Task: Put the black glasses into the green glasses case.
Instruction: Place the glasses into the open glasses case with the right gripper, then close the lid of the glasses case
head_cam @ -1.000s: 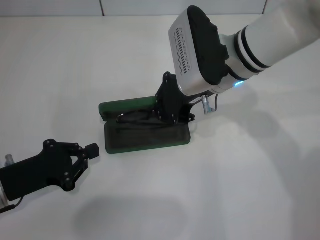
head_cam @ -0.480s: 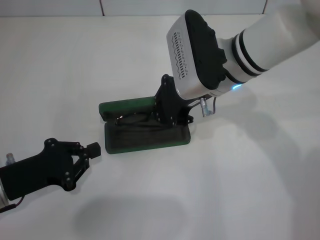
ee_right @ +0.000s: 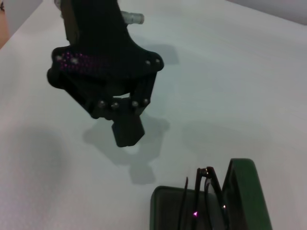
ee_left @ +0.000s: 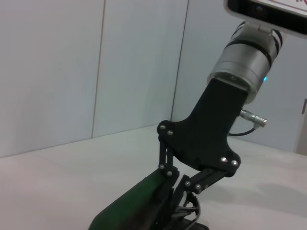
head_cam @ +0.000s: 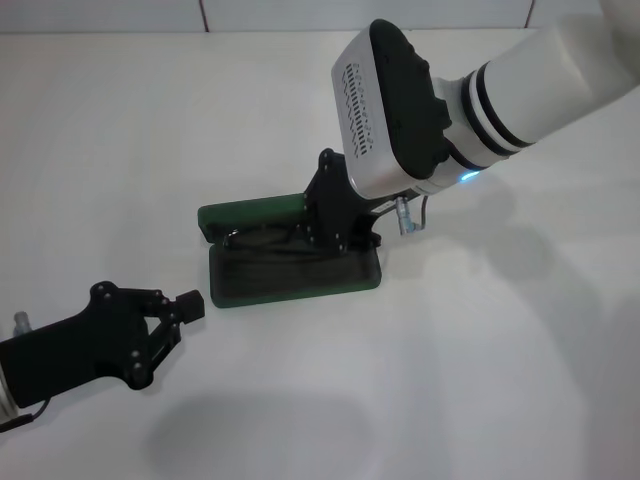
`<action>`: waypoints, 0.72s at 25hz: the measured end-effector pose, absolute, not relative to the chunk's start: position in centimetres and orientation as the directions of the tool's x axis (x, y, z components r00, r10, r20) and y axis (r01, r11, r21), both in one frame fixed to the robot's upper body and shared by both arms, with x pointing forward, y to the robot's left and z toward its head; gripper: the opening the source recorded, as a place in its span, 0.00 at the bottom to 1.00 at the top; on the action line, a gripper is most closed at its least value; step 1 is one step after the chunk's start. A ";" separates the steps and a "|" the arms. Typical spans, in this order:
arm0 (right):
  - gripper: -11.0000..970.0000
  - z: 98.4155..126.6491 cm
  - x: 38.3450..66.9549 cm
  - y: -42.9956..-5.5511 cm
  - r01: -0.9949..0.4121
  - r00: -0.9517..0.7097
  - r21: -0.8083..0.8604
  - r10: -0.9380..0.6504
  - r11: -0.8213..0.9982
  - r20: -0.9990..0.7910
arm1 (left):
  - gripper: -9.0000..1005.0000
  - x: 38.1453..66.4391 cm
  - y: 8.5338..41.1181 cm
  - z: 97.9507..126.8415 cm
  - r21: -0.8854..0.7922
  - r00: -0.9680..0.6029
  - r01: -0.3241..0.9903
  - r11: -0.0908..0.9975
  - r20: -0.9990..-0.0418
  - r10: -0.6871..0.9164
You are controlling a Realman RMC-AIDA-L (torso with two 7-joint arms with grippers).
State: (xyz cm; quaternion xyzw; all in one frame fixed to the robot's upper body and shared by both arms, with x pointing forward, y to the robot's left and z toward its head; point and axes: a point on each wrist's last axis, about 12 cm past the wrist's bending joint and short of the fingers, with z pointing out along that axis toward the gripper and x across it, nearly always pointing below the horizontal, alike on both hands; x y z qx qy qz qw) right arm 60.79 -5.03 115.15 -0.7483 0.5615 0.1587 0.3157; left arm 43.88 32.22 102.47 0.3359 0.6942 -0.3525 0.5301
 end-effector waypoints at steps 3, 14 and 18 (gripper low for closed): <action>0.11 115.1 60.8 -5.0 -0.941 0.317 -0.297 -0.739 -0.165 -0.594 | 0.01 43.8 32.3 102.5 -0.133 -0.212 0.840 0.526 -0.973 0.093; 0.12 114.9 60.4 -4.8 -0.937 0.331 -0.298 -0.741 -0.184 -0.584 | 0.01 43.8 32.2 102.5 -0.132 -0.210 0.842 0.524 -0.973 0.093; 0.15 114.8 60.3 -4.7 -0.938 0.330 -0.291 -0.744 -0.188 -0.581 | 0.01 43.8 32.1 102.4 -0.132 -0.212 0.844 0.520 -0.972 0.097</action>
